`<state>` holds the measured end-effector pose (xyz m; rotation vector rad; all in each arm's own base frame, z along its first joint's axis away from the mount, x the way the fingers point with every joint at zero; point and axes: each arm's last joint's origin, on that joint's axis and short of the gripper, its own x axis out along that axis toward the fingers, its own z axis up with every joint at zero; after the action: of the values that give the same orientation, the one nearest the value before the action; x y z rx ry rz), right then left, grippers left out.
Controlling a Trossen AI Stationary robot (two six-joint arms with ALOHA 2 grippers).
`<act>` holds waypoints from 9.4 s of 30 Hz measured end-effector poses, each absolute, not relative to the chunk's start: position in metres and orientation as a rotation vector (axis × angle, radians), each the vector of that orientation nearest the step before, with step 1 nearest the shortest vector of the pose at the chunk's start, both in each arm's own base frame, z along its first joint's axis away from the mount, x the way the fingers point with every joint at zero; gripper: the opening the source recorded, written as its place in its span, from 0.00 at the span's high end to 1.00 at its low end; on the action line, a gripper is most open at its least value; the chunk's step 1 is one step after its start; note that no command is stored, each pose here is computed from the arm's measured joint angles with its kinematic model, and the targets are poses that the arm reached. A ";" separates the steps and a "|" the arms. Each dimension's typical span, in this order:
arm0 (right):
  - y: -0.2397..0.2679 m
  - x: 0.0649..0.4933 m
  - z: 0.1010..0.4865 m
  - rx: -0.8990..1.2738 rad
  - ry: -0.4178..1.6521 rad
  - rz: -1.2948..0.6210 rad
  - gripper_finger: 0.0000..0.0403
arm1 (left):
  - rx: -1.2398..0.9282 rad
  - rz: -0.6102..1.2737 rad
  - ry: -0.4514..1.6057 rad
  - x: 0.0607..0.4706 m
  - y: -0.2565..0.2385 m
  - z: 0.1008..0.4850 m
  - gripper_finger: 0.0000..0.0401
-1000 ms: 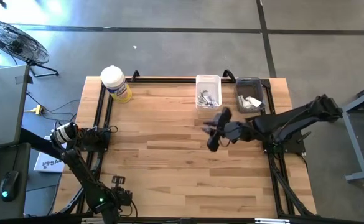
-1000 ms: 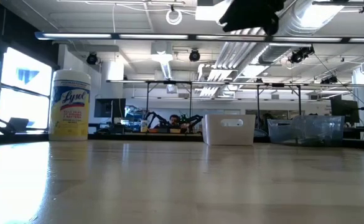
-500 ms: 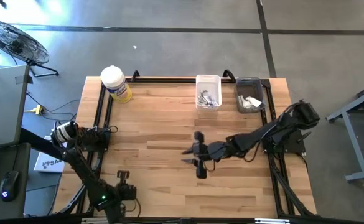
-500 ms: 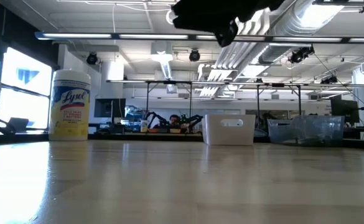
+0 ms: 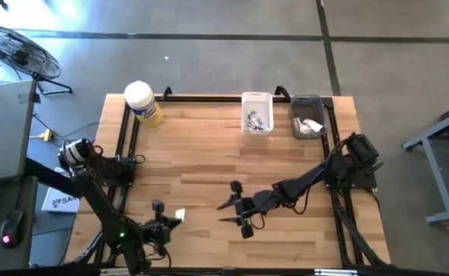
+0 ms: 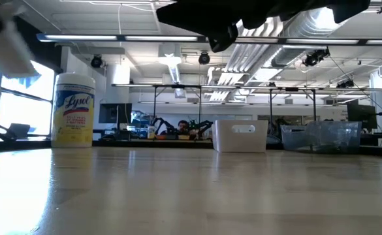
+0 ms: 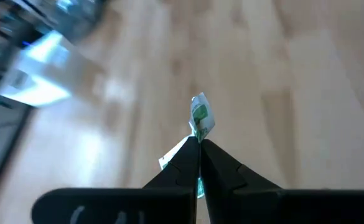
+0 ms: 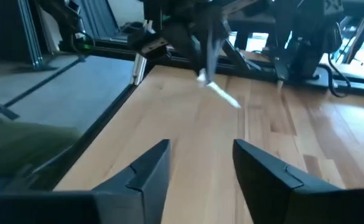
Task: Pick & Place First Aid Supplies
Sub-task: Put the green bandage into the black bin, then return to Home Position
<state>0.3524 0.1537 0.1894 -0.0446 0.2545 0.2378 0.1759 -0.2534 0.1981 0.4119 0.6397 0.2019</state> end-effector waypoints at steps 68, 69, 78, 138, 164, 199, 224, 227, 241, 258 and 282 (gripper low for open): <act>0.160 0.364 0.174 -0.101 0.332 0.192 1.00 | 0.343 0.032 0.442 0.276 -0.233 0.245 0.89; 0.160 0.364 0.174 -0.091 0.334 0.190 1.00 | 0.353 0.037 0.446 0.275 -0.235 0.247 0.86; 0.159 0.361 0.183 -0.043 0.328 0.174 1.00 | 0.400 0.071 0.462 0.258 -0.249 0.253 0.59; -0.101 0.171 0.249 0.354 1.048 -1.207 0.79 | 0.416 0.035 0.420 0.240 -0.267 0.266 0.57; 0.071 0.194 0.194 0.304 0.316 0.120 1.00 | 0.317 -0.092 0.420 0.251 -0.266 0.266 0.57; 0.012 0.124 0.203 0.247 -0.051 0.240 1.00 | -0.005 -0.035 0.188 0.200 -0.101 0.239 0.57; 0.008 0.122 0.201 0.256 -0.041 0.133 1.00 | -0.065 -0.136 -0.006 0.130 -0.031 0.238 0.57; 0.008 0.122 0.201 0.254 -0.039 0.134 1.00 | -0.057 -0.140 -0.053 0.118 -0.026 0.236 0.57; 0.009 0.122 0.201 0.225 -0.036 0.167 1.00 | -0.069 -0.185 -0.204 0.087 -0.015 0.209 0.57; 0.009 0.124 0.199 0.204 -0.015 0.178 1.00 | -0.060 -0.126 -0.188 0.095 -0.002 0.186 0.57; 0.011 0.112 0.204 0.206 -0.054 0.270 1.00 | -0.022 0.258 -0.010 0.094 0.009 0.178 0.57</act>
<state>0.1121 0.0113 0.2036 0.2057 -0.0536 0.2697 0.0935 0.0091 0.1776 -0.0215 -0.0103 0.2577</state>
